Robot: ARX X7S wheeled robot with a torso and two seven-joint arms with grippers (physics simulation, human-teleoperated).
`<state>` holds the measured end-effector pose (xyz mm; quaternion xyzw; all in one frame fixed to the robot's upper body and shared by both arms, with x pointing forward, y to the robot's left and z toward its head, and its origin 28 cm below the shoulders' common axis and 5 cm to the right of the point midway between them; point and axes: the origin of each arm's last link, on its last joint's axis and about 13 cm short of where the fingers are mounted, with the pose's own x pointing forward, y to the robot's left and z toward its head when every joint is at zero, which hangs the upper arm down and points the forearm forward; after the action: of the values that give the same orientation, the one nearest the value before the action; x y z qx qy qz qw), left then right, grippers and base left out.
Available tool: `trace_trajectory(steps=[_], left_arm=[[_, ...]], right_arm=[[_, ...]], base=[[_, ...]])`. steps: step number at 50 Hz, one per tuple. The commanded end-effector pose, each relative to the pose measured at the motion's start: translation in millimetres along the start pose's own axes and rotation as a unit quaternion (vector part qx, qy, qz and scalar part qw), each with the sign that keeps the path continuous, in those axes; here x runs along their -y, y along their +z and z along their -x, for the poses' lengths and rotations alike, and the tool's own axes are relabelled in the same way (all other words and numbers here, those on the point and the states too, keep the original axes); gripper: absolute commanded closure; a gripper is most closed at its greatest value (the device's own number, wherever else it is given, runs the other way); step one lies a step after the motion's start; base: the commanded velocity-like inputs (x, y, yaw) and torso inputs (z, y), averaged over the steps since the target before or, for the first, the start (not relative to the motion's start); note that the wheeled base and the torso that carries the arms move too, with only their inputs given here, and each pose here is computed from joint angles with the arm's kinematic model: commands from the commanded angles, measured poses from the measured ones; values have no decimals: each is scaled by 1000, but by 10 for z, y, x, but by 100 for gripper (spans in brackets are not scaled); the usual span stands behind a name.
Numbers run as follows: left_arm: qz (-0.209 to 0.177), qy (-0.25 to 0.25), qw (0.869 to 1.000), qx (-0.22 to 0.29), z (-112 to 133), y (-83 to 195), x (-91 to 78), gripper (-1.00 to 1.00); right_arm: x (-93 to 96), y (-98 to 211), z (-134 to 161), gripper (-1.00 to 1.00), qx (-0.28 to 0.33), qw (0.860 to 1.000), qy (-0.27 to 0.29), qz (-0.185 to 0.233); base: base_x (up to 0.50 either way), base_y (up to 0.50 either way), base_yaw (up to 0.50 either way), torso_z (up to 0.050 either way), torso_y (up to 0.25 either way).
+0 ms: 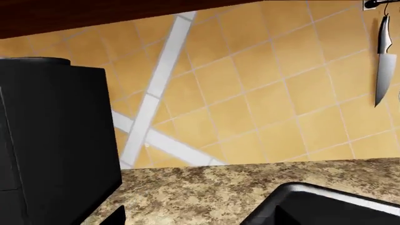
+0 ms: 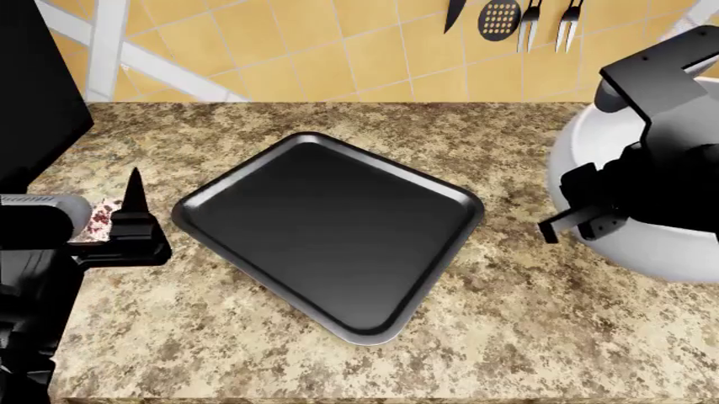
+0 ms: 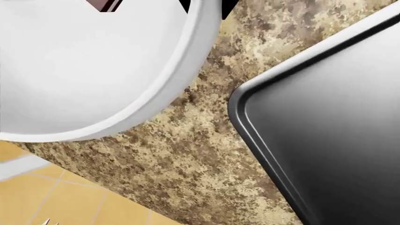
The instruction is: Pick up the bowl with cake and place it on the tray. Pick up the cupcake and place it on the tray.
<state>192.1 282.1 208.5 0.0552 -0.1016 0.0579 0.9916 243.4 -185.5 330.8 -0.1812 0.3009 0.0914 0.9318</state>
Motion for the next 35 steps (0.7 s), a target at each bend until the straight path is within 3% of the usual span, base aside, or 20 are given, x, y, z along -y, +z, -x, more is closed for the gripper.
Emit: trace_trajectory(steps=[1, 20, 35], left_arm=[[-40, 22, 998, -39, 176, -89, -127, -100], [-49, 39, 990, -126, 131, -514, -120, -100], [-1, 47, 985, -169, 2, -759, -37, -100]], right_arm=[[50, -13, 47, 100, 15, 1000, -27, 1], [56, -43, 48, 100, 19, 1000, -25, -2], [74, -76, 48, 100, 19, 999, -29, -5]], base=[[0, 0, 0, 0, 0], [0, 0, 0, 0, 1], [0, 0, 0, 1, 1]])
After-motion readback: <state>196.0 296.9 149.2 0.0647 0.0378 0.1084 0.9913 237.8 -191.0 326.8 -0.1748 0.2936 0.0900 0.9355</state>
